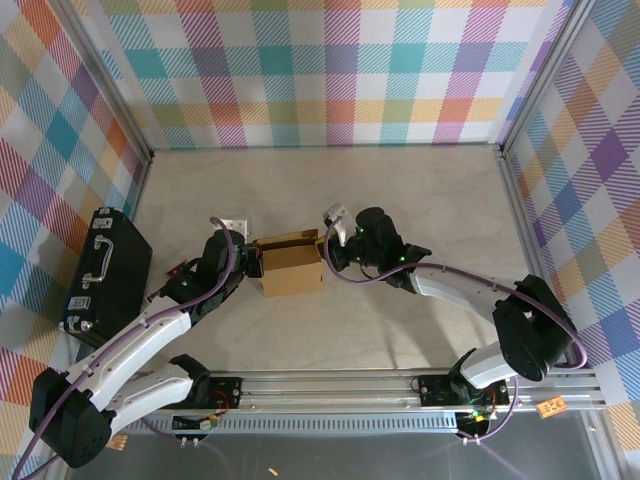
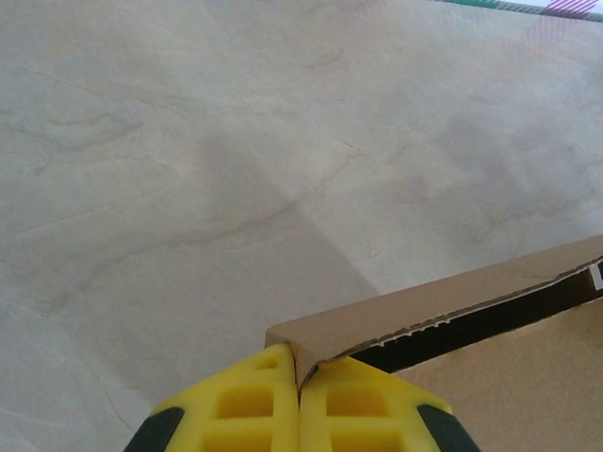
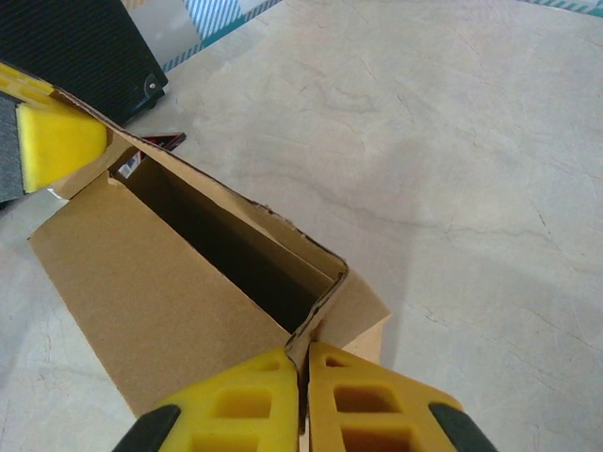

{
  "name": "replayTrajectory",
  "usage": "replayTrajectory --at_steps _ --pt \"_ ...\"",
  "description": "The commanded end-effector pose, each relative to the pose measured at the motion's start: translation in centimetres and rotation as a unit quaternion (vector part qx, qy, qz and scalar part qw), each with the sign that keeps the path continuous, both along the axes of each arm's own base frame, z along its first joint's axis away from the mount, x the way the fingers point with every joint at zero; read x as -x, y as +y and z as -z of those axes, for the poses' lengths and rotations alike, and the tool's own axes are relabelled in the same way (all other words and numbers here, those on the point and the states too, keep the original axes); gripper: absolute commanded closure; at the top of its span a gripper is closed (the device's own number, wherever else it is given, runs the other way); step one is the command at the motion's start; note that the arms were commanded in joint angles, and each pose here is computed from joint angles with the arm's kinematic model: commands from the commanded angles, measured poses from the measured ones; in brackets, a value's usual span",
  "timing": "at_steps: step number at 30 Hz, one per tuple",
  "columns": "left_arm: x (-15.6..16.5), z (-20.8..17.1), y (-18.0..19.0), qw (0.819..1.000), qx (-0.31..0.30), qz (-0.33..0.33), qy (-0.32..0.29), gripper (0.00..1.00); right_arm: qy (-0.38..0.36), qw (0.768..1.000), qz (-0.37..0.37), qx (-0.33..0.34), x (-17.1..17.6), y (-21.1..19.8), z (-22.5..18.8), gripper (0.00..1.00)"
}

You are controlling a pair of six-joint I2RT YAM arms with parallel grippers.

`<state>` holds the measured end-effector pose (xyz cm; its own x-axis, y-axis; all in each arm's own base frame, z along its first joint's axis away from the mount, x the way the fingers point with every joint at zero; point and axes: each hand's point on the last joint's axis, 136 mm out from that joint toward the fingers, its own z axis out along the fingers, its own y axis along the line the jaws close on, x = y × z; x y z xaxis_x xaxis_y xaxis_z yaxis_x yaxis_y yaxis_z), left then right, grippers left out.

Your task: Fold the paper box

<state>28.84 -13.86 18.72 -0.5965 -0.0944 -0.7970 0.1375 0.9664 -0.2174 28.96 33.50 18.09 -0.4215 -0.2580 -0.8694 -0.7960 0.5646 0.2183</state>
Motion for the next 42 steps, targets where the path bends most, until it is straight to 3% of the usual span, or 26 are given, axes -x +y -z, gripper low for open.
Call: replayTrajectory --at_steps 1,27,28,30,34,42 --pt "1.7 0.1 -2.5 0.997 0.025 0.058 0.040 1.00 0.049 0.997 -0.037 0.039 2.5 0.6 3.7 0.91" --pt "1.1 -1.3 -1.3 0.998 0.013 0.007 0.068 1.00 0.049 0.997 -0.031 0.049 2.5 0.1 4.3 0.93" --pt "1.2 -1.3 -1.1 0.998 0.007 0.006 0.069 0.98 0.048 0.997 -0.030 0.048 2.4 0.0 4.2 0.93" --pt "1.5 -0.8 -0.8 0.997 -0.002 0.005 0.078 0.85 0.047 0.997 -0.029 0.049 2.4 0.0 4.2 0.93" --pt "2.0 0.3 -0.9 0.995 -0.008 0.013 0.102 0.79 0.047 0.997 -0.026 0.051 2.3 -0.1 4.3 0.94" --pt "2.4 0.8 -0.5 0.991 -0.031 0.010 0.129 0.80 0.044 0.997 -0.026 0.050 2.4 -0.2 4.0 0.94"
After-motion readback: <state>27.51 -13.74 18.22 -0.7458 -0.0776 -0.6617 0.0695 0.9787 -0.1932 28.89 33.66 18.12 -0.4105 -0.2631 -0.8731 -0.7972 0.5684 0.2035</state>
